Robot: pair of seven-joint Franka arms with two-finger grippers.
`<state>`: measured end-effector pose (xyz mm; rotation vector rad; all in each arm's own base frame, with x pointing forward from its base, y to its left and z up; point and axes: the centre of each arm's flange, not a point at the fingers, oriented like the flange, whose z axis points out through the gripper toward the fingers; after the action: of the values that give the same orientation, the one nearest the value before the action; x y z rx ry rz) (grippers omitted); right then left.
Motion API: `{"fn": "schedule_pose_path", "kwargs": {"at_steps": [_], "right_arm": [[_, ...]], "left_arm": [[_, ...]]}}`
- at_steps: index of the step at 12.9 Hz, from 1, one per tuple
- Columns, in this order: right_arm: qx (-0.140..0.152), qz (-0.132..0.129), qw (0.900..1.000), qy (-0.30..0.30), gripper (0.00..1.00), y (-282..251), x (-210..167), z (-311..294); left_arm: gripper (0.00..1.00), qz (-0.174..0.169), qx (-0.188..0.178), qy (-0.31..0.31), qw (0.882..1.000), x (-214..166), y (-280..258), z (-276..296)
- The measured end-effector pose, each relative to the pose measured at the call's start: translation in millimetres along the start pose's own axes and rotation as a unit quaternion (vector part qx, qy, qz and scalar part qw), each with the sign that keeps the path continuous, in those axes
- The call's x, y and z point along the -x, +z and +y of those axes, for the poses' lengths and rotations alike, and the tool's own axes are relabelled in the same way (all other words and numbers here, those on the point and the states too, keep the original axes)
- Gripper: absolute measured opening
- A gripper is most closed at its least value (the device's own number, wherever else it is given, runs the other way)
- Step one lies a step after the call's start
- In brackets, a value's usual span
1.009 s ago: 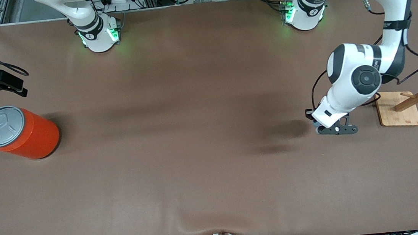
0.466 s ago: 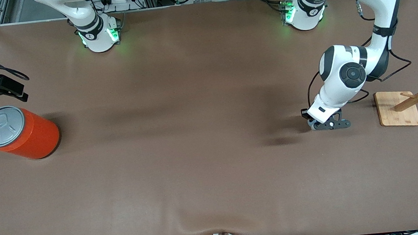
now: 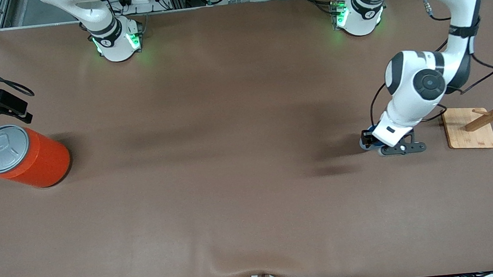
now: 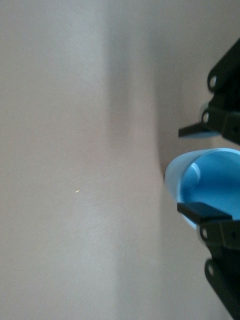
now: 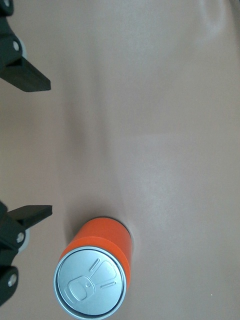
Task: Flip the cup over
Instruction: 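Open the left gripper and lift it off the upright cup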
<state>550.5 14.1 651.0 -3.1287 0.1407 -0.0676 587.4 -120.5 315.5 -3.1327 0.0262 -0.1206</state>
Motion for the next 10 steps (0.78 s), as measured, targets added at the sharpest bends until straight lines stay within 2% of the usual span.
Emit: {"fn": "schedule_pose_path", "kwargs": {"at_steps": [3, 6, 10], "right_arm": [[0.000, 0.000, 1.000, -0.002, 1.00, -0.3, 0.0, -0.4], [-0.001, 0.001, 1.000, -0.012, 1.00, -0.8, 0.4, -4.6], [0.000, -0.007, 1.000, -0.021, 1.00, 0.2, 3.5, -14.3]], "left_arm": [[0.99, -0.005, -0.003, -0.002, 1.000, -34.9, -110.1, 2.6], [1.00, 0.021, -0.001, -0.006, 1.000, -49.4, -238.1, -14.5], [1.00, 0.028, 0.000, -0.019, 0.999, -15.1, -324.1, -44.7]]}}
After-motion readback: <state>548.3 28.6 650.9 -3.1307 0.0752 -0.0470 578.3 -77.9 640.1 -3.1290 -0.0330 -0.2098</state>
